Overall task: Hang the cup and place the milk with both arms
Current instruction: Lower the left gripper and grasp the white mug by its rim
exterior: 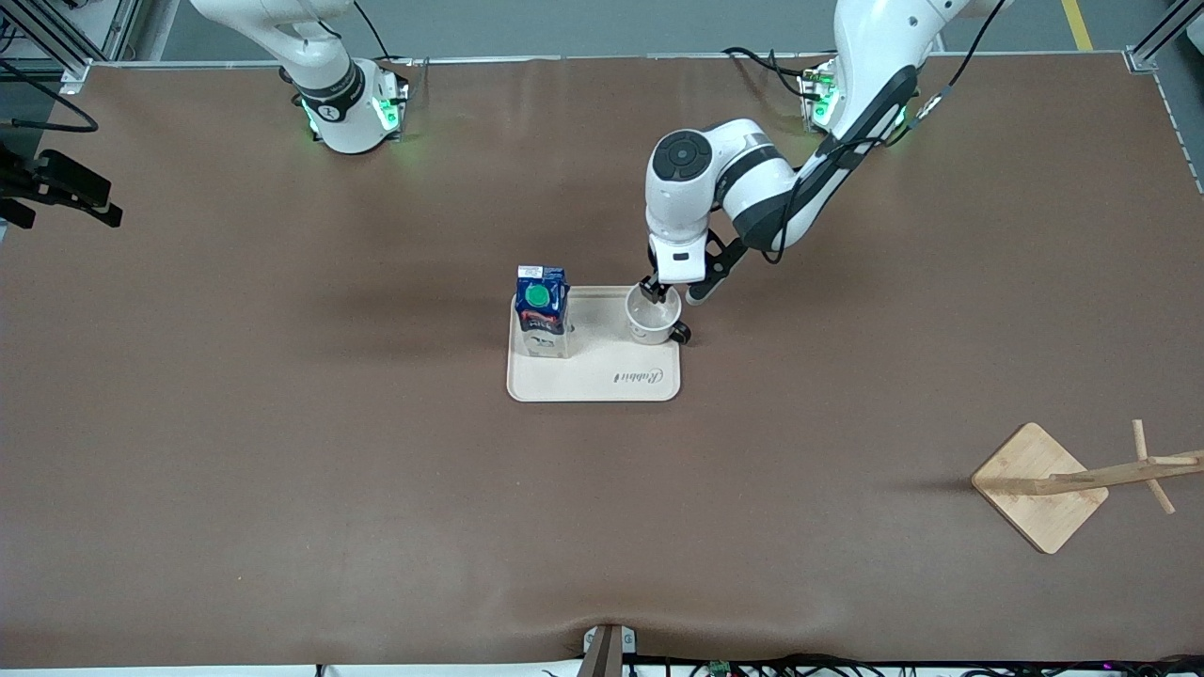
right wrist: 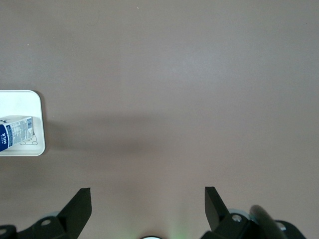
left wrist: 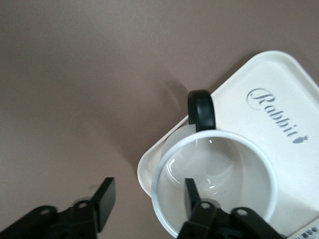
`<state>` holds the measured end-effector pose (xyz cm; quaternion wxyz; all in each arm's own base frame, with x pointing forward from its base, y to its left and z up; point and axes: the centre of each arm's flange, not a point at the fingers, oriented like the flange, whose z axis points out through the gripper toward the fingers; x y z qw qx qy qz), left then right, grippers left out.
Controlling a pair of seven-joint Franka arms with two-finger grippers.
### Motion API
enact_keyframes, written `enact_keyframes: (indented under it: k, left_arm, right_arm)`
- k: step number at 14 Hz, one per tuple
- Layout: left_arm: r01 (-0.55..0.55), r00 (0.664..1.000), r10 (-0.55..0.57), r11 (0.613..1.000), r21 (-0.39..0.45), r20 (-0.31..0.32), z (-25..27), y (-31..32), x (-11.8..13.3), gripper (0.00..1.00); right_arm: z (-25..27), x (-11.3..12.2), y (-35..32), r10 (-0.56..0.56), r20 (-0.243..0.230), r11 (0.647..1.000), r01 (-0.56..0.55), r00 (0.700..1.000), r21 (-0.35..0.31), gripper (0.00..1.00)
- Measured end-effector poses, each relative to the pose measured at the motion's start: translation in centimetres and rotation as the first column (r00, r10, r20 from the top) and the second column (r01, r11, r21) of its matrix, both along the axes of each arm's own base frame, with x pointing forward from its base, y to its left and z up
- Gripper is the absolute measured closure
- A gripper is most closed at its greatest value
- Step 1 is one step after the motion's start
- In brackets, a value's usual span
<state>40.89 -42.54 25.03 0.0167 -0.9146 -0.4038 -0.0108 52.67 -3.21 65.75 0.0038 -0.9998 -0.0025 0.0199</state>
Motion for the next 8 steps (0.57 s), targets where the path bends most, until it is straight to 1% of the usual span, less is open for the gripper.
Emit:
enact_keyframes:
  k: [1, 2, 3, 4, 7, 8]
  left_arm:
    - [-0.001, 1.0, 0.001, 1.0, -0.002, -0.006, -0.3, -0.1, 0.0, 0.49]
    - [-0.004, 1.0, 0.004, 1.0, -0.006, -0.01, -0.4, -0.2, 0.2, 0.54]
    - [-0.007, 1.0, 0.007, 1.0, -0.011, -0.012, -0.5, -0.3, 0.5, 0.54]
    - [-0.01, 1.0, 0.01, 1.0, -0.015, -0.014, -0.6, -0.5, 0.7, 0.59]
    - [-0.019, 1.0, 0.018, 0.999, -0.033, -0.015, -0.5, -0.9, 1.5, 0.93]
    - [-0.023, 1.0, 0.023, 0.999, -0.042, -0.008, -0.1, -1.1, 2.0, 0.93]
  right_arm:
    - [0.0, 0.0, 0.0, 0.0, 0.0, 1.0, 0.0, 1.0, 0.0, 0.0]
    - [0.0, 0.0, 0.0, 0.0, 0.0, 1.0, 0.0, 1.0, 0.0, 0.0]
    - [0.0, 0.0, 0.0, 0.0, 0.0, 1.0, 0.0, 1.0, 0.0, 0.0]
    - [0.0, 0.0, 0.0, 0.0, -0.001, 1.0, 0.0, 1.0, 0.0, 0.0]
    - [-0.2, 0.1, 0.0, 0.0, -0.004, 1.0, 0.0, 1.0, 0.0, 0.0]
    - [-0.2, 0.1, 0.0, 0.0, -0.005, 1.0, 0.0, 1.0, 0.0, 0.0]
